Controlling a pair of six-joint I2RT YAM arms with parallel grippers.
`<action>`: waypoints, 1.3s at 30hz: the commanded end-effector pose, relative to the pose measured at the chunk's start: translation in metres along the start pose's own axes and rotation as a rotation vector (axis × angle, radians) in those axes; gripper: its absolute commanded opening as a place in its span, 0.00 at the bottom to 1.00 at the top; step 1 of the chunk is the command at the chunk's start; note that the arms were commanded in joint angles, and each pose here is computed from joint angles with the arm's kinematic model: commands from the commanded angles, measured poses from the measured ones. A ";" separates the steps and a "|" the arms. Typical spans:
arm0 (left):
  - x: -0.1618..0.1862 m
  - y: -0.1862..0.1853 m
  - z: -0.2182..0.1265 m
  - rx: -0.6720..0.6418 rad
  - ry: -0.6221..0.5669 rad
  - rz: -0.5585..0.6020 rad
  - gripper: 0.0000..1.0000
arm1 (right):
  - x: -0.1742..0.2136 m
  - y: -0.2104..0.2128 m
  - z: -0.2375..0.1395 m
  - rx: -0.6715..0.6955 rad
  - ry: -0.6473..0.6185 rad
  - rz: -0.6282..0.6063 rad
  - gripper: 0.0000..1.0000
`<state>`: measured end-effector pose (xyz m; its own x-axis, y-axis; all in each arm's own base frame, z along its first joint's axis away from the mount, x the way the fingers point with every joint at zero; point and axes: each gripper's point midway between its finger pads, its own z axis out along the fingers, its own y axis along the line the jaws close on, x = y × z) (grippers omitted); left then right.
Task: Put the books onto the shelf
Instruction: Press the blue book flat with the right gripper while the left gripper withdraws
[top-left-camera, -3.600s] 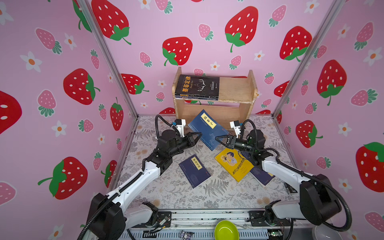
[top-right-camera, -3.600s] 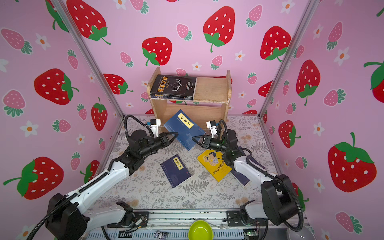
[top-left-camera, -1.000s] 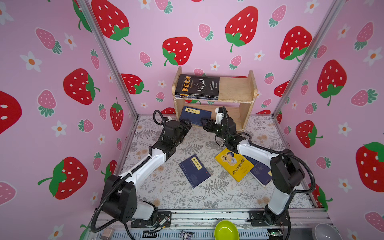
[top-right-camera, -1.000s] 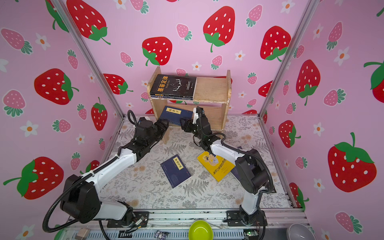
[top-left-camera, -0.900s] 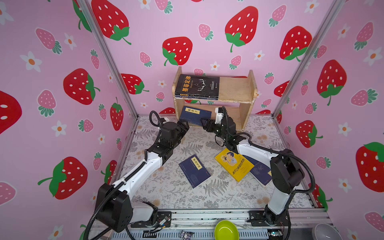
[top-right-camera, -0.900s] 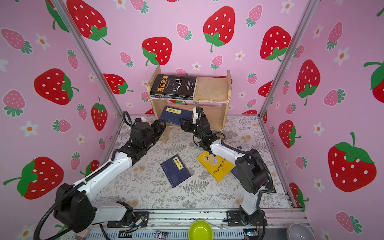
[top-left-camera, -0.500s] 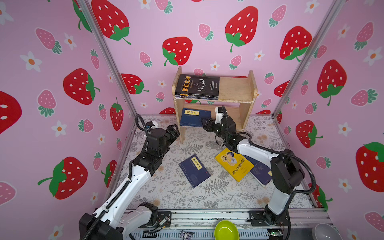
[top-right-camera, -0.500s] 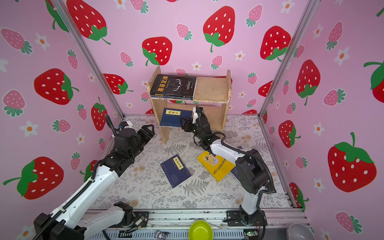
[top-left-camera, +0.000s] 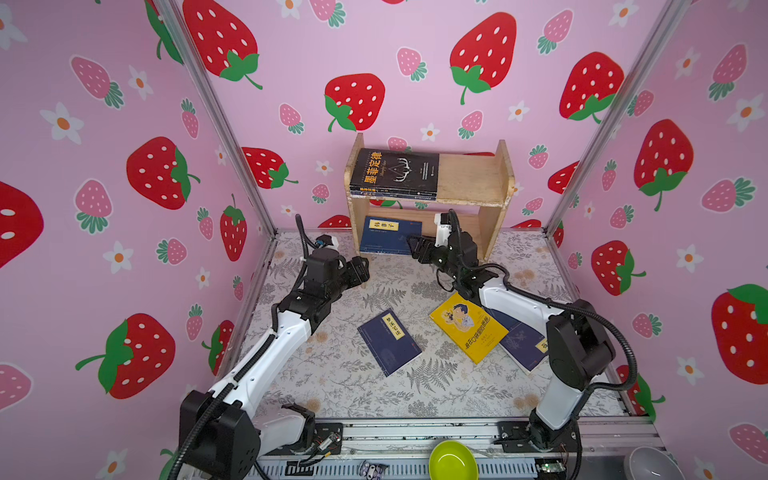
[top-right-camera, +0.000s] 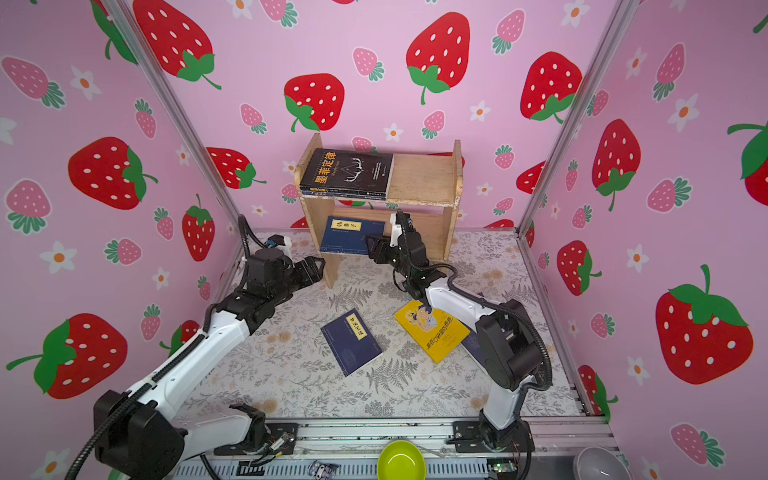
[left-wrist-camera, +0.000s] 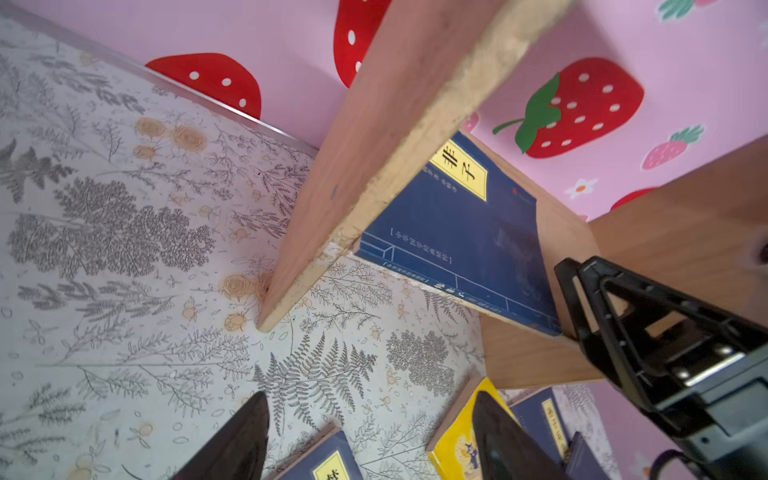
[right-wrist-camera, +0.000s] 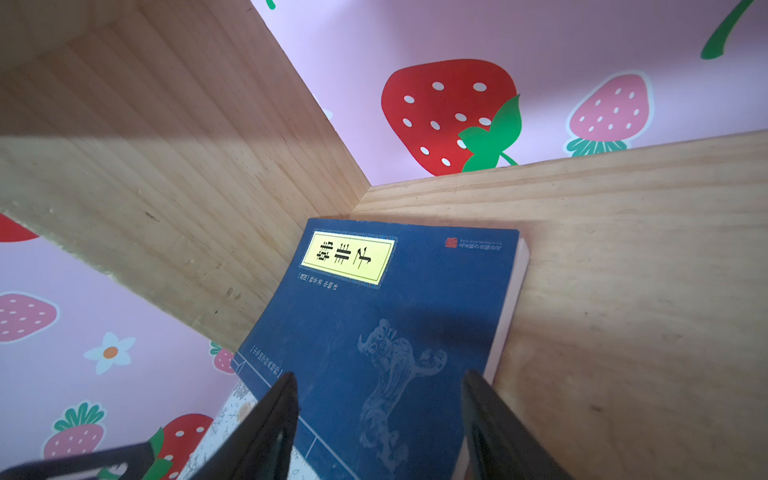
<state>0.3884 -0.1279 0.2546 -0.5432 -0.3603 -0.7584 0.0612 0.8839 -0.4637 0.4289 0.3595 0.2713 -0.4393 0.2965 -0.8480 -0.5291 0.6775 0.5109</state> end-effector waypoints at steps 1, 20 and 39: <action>-0.024 -0.012 -0.001 0.056 -0.012 0.217 0.75 | 0.028 -0.013 -0.006 0.018 0.112 -0.006 0.63; -0.026 -0.002 0.041 0.083 0.013 0.296 0.68 | 0.051 -0.014 0.006 -0.012 0.185 0.007 0.61; -0.035 0.017 0.066 -0.013 -0.031 0.291 0.56 | 0.058 -0.010 0.030 -0.051 0.210 0.056 0.59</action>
<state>0.4510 -0.1244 0.2215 -0.5410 -0.0938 -0.8358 0.2096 0.9474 -0.2420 0.4263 0.3875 0.2722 -0.4951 0.2486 -0.8325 -0.6115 0.5810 0.5371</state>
